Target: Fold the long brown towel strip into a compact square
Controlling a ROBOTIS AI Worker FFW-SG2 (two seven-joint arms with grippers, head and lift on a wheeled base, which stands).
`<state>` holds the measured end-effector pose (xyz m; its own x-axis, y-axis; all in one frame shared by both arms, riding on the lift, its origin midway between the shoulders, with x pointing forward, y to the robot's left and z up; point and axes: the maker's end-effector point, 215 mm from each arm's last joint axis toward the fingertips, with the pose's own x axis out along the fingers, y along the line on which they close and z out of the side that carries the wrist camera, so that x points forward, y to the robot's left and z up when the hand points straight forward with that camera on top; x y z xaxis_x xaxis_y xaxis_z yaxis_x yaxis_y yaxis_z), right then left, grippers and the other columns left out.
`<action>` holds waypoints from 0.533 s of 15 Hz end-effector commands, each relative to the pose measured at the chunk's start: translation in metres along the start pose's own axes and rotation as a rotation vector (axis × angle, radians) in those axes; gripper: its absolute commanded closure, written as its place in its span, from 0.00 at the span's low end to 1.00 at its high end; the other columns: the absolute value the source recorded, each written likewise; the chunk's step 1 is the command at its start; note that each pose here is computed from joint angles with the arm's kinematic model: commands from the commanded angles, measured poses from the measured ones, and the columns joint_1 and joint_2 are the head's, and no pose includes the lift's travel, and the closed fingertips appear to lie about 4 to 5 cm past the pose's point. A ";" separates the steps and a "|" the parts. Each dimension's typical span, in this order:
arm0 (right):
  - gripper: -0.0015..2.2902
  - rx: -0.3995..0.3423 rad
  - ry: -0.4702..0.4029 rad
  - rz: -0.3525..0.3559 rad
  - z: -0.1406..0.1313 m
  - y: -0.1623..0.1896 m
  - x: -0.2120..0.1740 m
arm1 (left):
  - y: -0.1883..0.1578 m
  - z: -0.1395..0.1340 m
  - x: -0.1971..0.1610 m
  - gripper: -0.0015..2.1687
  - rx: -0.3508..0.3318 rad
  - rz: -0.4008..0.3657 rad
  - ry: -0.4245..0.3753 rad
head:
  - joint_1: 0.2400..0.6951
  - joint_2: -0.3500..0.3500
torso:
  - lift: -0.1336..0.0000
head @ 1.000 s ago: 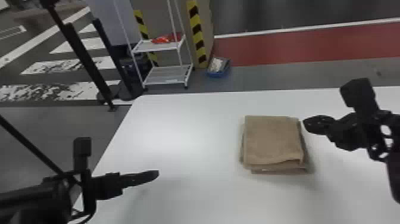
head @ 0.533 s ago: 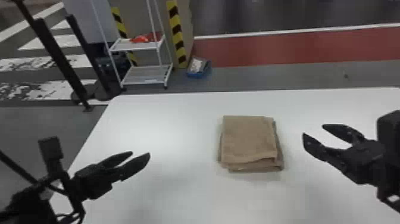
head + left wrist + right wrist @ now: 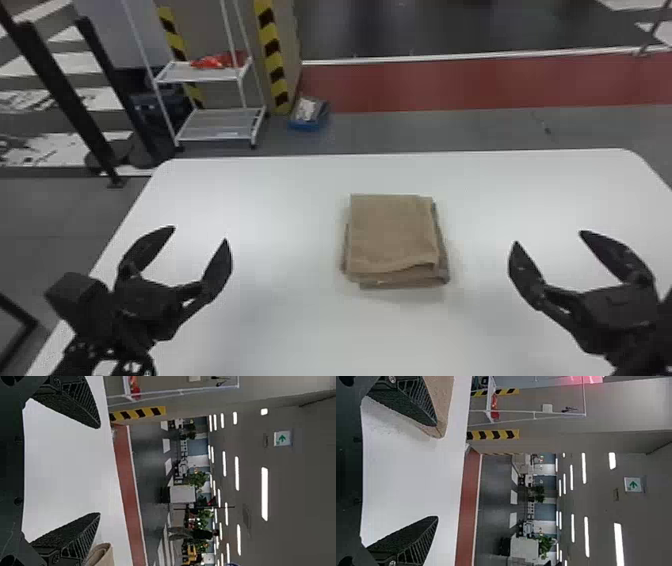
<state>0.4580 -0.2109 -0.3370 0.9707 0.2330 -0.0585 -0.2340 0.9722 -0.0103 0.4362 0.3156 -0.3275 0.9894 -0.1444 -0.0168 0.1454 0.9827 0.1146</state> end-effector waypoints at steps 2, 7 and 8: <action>0.02 0.005 -0.022 0.000 -0.004 0.021 -0.007 | -0.016 -0.010 -0.025 0.05 0.016 -0.011 -0.010 | 1.00 0.69 | 0.07; 0.03 0.019 -0.011 -0.026 -0.013 0.028 -0.015 | -0.007 -0.029 -0.036 0.05 -0.053 0.028 0.090 | 1.00 0.72 | 0.07; 0.03 0.022 -0.004 -0.024 -0.015 0.030 -0.016 | -0.007 -0.029 -0.037 0.05 -0.053 0.030 0.091 | 1.00 0.74 | 0.07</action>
<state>0.4372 -0.1887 -0.3488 0.9772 0.2068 -0.0481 -0.2068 0.9784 0.0061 0.4009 0.3175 -0.3539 0.9895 -0.1114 -0.0925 0.1186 0.9900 0.0765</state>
